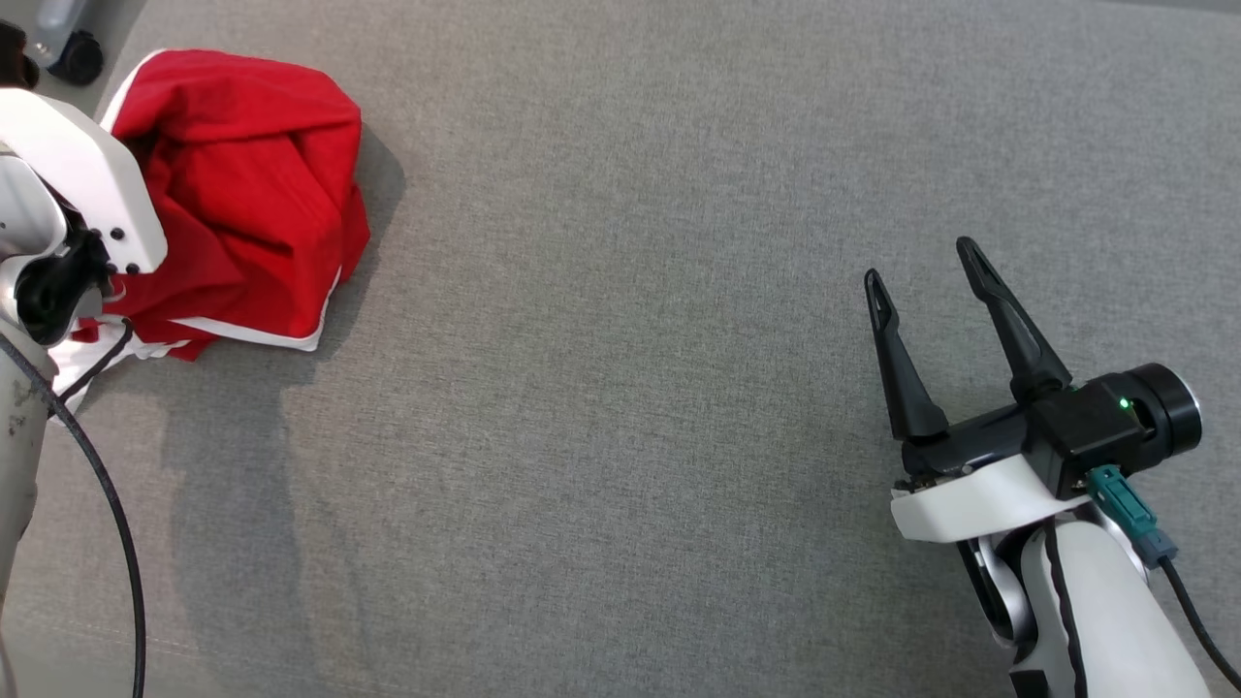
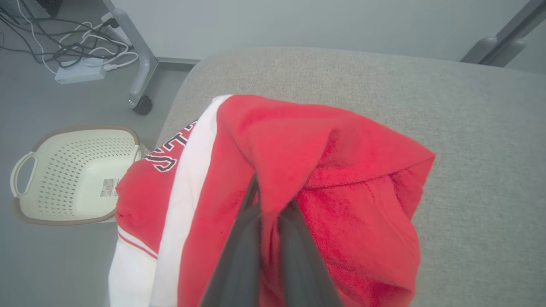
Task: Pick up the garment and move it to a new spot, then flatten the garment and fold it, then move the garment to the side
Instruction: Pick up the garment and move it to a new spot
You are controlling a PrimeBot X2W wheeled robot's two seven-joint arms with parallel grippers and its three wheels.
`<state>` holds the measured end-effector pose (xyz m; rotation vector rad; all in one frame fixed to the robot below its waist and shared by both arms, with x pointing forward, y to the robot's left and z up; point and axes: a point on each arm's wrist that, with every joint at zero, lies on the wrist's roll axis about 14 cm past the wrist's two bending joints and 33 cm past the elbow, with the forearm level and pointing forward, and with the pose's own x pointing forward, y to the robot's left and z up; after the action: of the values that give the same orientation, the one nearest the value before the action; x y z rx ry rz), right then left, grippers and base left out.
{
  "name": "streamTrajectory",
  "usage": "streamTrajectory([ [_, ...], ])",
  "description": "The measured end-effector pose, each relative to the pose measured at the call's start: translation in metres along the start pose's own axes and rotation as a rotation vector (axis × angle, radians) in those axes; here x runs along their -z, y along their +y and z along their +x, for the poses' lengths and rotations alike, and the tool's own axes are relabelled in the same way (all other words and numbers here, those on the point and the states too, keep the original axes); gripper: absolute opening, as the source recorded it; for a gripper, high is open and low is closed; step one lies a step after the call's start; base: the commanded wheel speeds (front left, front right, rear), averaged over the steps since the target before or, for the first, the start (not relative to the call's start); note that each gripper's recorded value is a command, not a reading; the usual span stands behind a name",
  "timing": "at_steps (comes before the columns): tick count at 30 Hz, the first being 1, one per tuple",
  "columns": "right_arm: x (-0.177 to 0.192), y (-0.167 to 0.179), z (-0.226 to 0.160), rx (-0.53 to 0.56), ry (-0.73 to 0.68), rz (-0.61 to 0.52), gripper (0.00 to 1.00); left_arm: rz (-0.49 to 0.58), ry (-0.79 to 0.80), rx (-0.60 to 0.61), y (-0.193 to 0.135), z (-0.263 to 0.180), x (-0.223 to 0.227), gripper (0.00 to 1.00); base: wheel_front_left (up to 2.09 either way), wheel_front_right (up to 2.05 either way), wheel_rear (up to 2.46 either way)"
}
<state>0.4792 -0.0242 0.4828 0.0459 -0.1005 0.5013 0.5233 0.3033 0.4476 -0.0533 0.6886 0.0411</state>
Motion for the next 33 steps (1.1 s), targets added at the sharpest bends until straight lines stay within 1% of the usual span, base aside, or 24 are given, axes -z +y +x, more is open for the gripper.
streamTrajectory([
  [3,-0.006,0.002,-0.004,0.002,-0.005,-0.004,1.00,-0.015,-0.131,-0.001,-0.001,-0.011,-0.026,0.00,0.00,0.00,0.00],
  [10,-0.027,0.011,-0.021,-0.004,-0.026,-0.021,1.00,-0.075,-0.392,0.048,-0.020,-0.051,-0.077,0.00,0.00,0.00,0.00],
  [14,-0.040,0.017,-0.031,-0.005,-0.043,-0.034,1.00,-0.092,-0.524,0.068,-0.027,-0.078,-0.099,0.00,0.00,0.00,0.00],
  [18,-0.051,0.021,-0.040,-0.006,-0.060,-0.048,1.00,-0.130,-0.666,0.098,-0.035,-0.107,-0.123,0.00,0.00,0.00,0.00],
  [22,-0.059,0.023,-0.048,-0.002,-0.071,-0.060,1.00,-0.170,-0.772,0.141,-0.047,-0.129,-0.136,0.00,0.00,0.00,0.00],
  [25,-0.064,0.020,-0.054,0.013,-0.078,-0.068,1.00,-0.175,-0.808,0.189,-0.066,-0.137,-0.139,0.00,0.00,0.00,0.00],
  [30,-0.072,0.007,-0.064,0.060,-0.094,-0.082,1.00,-0.154,-0.825,0.299,-0.112,-0.138,-0.136,0.00,0.00,0.00,0.00],
  [33,-0.076,-0.003,-0.069,0.092,-0.102,-0.089,1.00,-0.149,-0.809,0.382,-0.147,-0.134,-0.129,0.00,0.00,0.00,0.00],
])
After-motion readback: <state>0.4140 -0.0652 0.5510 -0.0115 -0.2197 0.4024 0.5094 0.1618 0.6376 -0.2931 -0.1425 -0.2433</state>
